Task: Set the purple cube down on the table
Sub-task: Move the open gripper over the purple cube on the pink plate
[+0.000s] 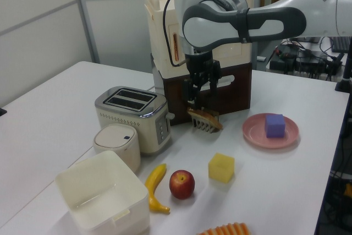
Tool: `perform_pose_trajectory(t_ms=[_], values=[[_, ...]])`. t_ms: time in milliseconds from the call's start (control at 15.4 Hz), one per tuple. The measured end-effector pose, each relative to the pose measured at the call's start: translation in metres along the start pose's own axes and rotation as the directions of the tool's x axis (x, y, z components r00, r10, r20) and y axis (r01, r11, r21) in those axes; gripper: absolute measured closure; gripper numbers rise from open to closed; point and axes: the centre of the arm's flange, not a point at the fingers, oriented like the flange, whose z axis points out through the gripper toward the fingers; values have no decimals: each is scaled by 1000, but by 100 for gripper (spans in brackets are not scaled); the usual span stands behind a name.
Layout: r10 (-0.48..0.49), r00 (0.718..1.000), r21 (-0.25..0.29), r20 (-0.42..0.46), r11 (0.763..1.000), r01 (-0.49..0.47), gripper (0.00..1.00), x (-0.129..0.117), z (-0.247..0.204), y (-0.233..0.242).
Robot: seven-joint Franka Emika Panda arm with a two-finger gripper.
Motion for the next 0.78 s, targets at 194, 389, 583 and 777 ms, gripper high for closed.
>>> perform_pose_trajectory(t_ms=[194, 389, 583, 777], values=[[2, 999, -4, 34, 1000, -2, 0, -4, 3, 1], [4, 999, -6, 52, 1000, -4, 0, -5, 5, 2], [8, 999, -8, 54, 1000, -8, 0, -5, 6, 5], [16, 998, -8, 55, 1000, -15, 0, -4, 5, 9]])
